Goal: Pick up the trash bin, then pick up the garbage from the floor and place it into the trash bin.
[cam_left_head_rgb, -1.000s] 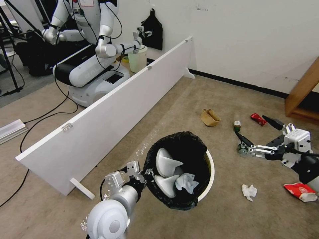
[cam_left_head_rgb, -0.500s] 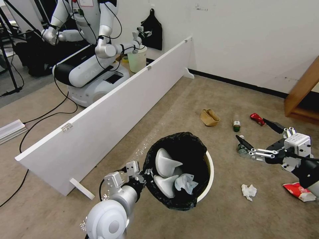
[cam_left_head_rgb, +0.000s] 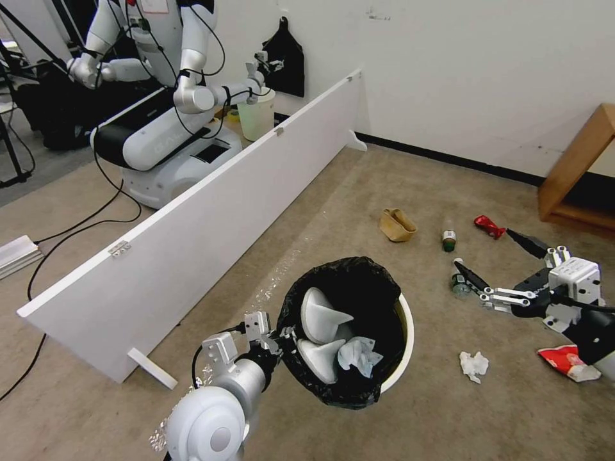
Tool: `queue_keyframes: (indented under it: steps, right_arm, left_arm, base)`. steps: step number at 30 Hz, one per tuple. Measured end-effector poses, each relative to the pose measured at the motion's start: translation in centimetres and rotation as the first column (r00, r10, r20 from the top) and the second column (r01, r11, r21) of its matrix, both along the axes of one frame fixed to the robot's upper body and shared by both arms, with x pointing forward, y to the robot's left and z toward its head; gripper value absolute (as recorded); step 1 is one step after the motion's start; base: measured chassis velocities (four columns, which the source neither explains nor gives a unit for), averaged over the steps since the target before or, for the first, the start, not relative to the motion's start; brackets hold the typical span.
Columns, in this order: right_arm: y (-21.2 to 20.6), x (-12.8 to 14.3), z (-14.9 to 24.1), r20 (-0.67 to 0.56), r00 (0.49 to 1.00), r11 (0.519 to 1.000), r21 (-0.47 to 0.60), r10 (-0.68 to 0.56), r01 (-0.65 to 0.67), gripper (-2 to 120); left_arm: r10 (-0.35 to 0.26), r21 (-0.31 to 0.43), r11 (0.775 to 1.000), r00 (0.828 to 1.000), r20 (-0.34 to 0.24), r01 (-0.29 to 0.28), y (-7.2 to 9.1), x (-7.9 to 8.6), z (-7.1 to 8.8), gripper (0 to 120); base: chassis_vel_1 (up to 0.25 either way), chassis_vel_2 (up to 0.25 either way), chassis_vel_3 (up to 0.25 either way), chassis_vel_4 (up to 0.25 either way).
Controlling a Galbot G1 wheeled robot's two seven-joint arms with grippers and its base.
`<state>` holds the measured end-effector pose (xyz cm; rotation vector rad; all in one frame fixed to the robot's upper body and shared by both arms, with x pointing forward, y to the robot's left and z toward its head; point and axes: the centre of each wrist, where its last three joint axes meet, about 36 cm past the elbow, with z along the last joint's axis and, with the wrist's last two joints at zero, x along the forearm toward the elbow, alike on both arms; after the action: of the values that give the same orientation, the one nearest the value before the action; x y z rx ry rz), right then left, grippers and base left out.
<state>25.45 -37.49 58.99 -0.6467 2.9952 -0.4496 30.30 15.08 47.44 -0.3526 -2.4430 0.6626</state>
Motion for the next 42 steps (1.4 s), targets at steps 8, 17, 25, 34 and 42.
queue_keyframes:
  steps: [8,17,25,34,42]
  right_arm:
    - [0.01,-0.05,-0.05,0.001,1.0,1.0,0.005,-0.002,0.002,100]
    - [0.02,-0.11,-0.15,0.016,1.0,1.0,0.013,-0.007,0.007,100]
    - [0.15,-0.1,-0.09,0.029,0.999,1.0,0.009,-0.016,0.016,100]
    - [0.17,-0.01,-0.06,0.029,0.999,1.0,0.013,-0.018,0.017,100]
    - [0.09,-0.05,-0.07,0.016,1.0,0.999,0.017,-0.027,0.027,100]
  left_arm:
    - [-0.003,-0.001,1.0,1.0,-0.003,0.003,-0.12,0.01,-0.1,2]
    - [-0.002,0.004,1.0,1.0,-0.002,0.002,0.04,0.12,-0.11,2]
    - [0.006,0.003,1.0,1.0,-0.002,-0.006,0.02,0.24,-0.23,2]
    - [0.014,0.007,1.0,1.0,0.003,-0.014,0.21,0.35,-0.23,2]
    - [0.016,0.009,1.0,1.0,0.002,-0.016,0.27,0.35,-0.24,2]
  base:
    - [-0.062,-0.067,-0.064,-0.066]
    - [-0.018,-0.019,-0.019,-0.016]
    - [0.0,0.0,0.0,0.0]
    - [0.0,0.0,0.0,0.0]
    - [0.0,0.0,0.0,0.0]
